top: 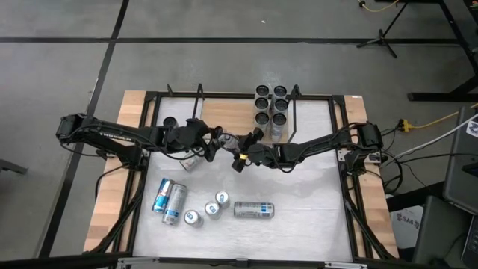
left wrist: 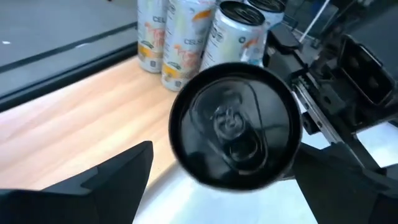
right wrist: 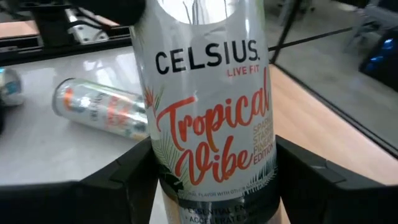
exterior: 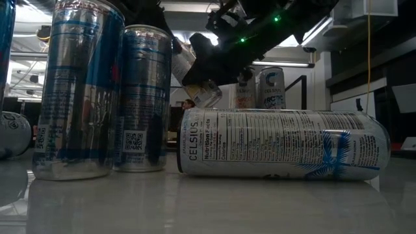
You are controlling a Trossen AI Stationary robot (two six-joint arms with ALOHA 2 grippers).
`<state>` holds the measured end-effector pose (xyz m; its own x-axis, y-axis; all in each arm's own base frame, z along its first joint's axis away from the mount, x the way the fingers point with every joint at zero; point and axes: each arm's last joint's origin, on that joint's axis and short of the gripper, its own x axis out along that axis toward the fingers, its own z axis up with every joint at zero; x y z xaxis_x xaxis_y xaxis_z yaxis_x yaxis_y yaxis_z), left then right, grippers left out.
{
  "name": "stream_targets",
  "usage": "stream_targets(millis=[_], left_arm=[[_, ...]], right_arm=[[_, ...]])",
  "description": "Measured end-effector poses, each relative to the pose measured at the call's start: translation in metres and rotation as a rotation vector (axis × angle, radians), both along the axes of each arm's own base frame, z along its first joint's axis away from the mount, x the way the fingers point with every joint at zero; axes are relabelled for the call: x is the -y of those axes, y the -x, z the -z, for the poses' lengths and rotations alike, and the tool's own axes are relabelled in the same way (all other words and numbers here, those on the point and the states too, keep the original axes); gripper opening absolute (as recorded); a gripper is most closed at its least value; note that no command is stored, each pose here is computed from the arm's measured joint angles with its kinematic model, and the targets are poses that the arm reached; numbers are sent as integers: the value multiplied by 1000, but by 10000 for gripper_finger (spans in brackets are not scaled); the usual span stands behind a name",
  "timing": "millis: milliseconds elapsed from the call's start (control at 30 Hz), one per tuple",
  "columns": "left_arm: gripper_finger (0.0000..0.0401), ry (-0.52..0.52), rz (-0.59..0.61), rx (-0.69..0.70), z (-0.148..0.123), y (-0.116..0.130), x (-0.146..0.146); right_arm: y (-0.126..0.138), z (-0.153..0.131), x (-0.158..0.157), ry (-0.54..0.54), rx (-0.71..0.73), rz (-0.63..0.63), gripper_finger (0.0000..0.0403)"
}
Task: Place canned beverage on shelf
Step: Put the white soda can on the shelf
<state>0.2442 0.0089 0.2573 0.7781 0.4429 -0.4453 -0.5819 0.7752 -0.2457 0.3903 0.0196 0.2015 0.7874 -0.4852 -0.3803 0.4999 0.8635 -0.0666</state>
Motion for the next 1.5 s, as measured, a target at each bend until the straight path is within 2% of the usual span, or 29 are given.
stream_targets(millis=[233,400,600,900,1167,1500], left_arm=[[367,-18,-33,13,-1,0,-1],[367,-15,-36,90,-7,-3,-1],[367,-44,-25,201,-19,-8,-1],[367,-59,-55,274,-26,-9,-4],[367,-76,-68,297,-29,-9,-8],[367,-117,-27,287,-30,-10,-8]], right_arm=[[-2,-8,2,24,95,89,254],[-4,-16,3,30,187,138,254],[-5,-20,3,33,228,162,254],[-6,-28,4,22,324,181,254],[-5,-30,5,32,345,225,254],[-6,-30,4,25,339,199,254]])
